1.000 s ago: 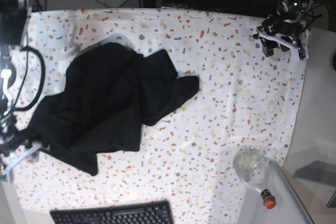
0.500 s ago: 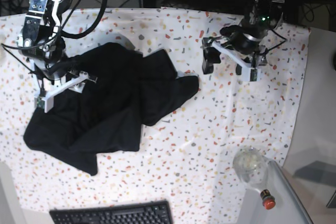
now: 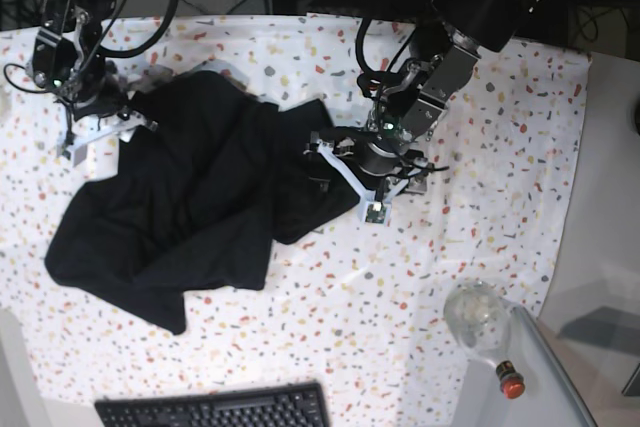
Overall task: Layout the t-shirt on the table in an organized manner, then fold the t-shirt properly
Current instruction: 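Grasp the shirt with both grippers and pull it apart to spread, then grasp the shirt edges with both grippers and stretch them apart lengthwise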
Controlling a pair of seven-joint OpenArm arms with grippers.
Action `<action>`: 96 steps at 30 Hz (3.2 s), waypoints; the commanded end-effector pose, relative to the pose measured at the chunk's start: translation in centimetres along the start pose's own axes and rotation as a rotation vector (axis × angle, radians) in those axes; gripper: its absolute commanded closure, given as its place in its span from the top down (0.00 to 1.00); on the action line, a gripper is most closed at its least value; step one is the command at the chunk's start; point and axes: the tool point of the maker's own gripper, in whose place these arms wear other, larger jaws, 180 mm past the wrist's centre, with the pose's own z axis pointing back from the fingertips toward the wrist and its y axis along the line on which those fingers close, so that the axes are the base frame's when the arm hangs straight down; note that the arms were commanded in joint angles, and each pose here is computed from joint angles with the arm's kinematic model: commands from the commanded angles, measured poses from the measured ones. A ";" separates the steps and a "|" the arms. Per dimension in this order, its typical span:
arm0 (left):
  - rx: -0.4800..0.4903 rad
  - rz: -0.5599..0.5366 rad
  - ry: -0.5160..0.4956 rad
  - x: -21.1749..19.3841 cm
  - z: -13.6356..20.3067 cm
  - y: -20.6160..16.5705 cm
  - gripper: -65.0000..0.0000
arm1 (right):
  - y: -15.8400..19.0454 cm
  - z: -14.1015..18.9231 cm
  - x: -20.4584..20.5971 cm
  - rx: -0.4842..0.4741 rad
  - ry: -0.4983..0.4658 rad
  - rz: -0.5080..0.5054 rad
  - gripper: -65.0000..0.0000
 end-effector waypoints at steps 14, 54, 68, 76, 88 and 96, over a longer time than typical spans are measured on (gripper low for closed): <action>0.188 0.077 -0.146 7.1 3.4 11.5 0.89 | -1.6 4.4 2.8 -0.056 -0.125 0.120 0.55; 0.063 0.322 -0.052 -3.4 6.4 9.1 0.00 | 1.3 3.7 -1.8 0.135 -0.053 0.328 0.00; 0.223 0.250 -0.133 5.7 18.8 17.8 0.00 | -2.3 11.7 3.7 -0.046 -0.116 0.477 0.00; 0.187 0.204 -0.085 5.2 19.0 17.5 0.00 | -3.2 12.2 4.3 -0.065 -0.130 0.521 0.00; -0.060 0.308 -0.197 17.9 12.7 10.7 0.00 | 4.1 16.0 22.7 -0.072 -0.388 0.606 0.00; -0.036 0.438 -0.210 20.6 2.2 9.3 0.00 | 9.5 7.5 32.2 0.074 -0.373 0.561 0.00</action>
